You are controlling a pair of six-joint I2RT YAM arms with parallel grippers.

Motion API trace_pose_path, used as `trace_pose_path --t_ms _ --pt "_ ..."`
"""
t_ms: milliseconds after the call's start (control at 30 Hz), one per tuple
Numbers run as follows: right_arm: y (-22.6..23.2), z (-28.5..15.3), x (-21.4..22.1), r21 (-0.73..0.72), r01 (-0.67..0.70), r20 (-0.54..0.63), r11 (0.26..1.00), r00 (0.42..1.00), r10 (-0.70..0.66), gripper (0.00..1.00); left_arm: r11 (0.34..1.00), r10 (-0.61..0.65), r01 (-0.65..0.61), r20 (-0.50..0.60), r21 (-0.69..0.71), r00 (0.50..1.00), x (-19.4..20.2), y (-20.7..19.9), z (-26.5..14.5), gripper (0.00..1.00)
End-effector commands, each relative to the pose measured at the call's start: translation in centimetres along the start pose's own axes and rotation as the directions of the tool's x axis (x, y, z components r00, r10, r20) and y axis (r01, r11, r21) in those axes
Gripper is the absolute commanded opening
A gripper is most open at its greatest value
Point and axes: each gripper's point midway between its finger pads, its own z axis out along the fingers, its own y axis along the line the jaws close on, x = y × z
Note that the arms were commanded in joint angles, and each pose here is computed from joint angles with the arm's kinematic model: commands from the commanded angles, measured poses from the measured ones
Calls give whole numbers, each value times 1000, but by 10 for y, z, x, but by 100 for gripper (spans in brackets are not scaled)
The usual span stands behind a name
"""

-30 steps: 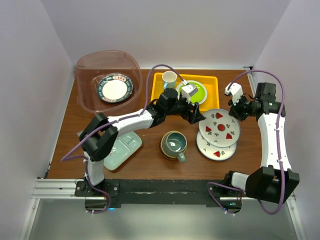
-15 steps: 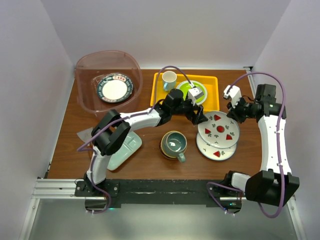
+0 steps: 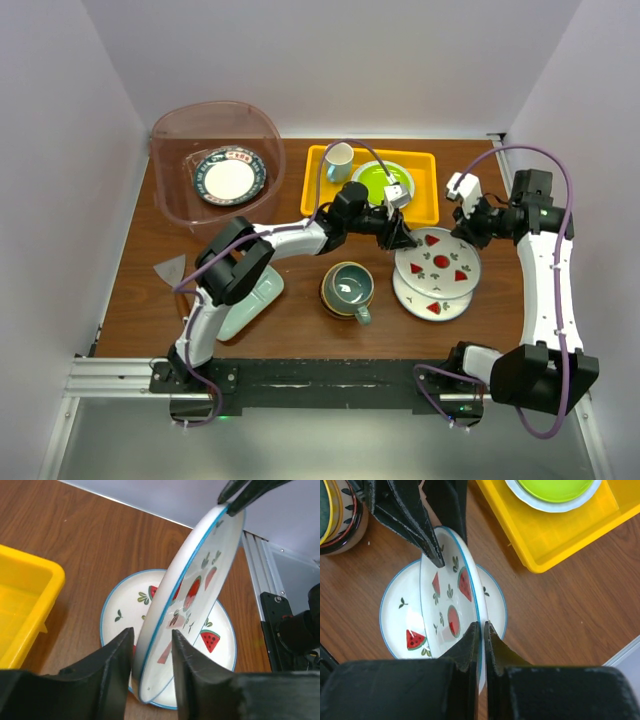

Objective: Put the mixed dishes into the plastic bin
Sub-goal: Pick up the plate at the center of the board.

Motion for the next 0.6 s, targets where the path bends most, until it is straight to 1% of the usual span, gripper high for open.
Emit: trace_pose_path --t_ms 0,33,100,267,300,367,400,433,467,500,533,567 --pt "-9 -15 -38 59 73 120 996 990 -80 0 991 71 -82 103 109 992 -39 -21 3 20" --pt "-10 -15 -39 65 65 122 996 990 -72 0 991 74 -87 115 107 991 -42 -22 2 8" --pt "-11 -15 -39 68 55 123 996 990 -63 0 992 79 -92 136 91 988 -51 -23 1 0" --pt "-16 -19 -46 90 27 136 996 990 -39 0 994 83 -95 197 51 977 -77 -27 -8 0" --pt "-17 -19 -47 92 -6 141 996 990 -7 0 995 79 -91 212 47 974 -84 -27 -11 0" --pt "-25 -23 -56 117 -33 157 993 988 14 0 999 33 -41 241 32 970 -100 -28 -18 0" --pt "-27 -25 -60 117 -83 171 990 983 62 0 1000 12 -17 253 19 967 -106 -24 -24 0" --pt "-29 -27 -65 120 -107 180 987 980 84 4 1000 -11 8 262 15 965 -111 -23 -29 0" --pt "-34 -33 -75 125 -122 196 985 976 96 10 999 -44 41 288 15 957 -124 -27 -38 0" --pt "-33 -36 -82 105 -160 215 981 967 135 19 998 -53 55 311 2 949 -133 -23 -48 0" --pt "-31 -38 -87 86 -177 220 980 963 155 37 997 -72 77 318 -3 945 -133 -23 -55 0" --pt "-35 -46 -100 85 -177 242 980 958 152 48 995 -96 101 345 3 934 -148 -31 -67 0"
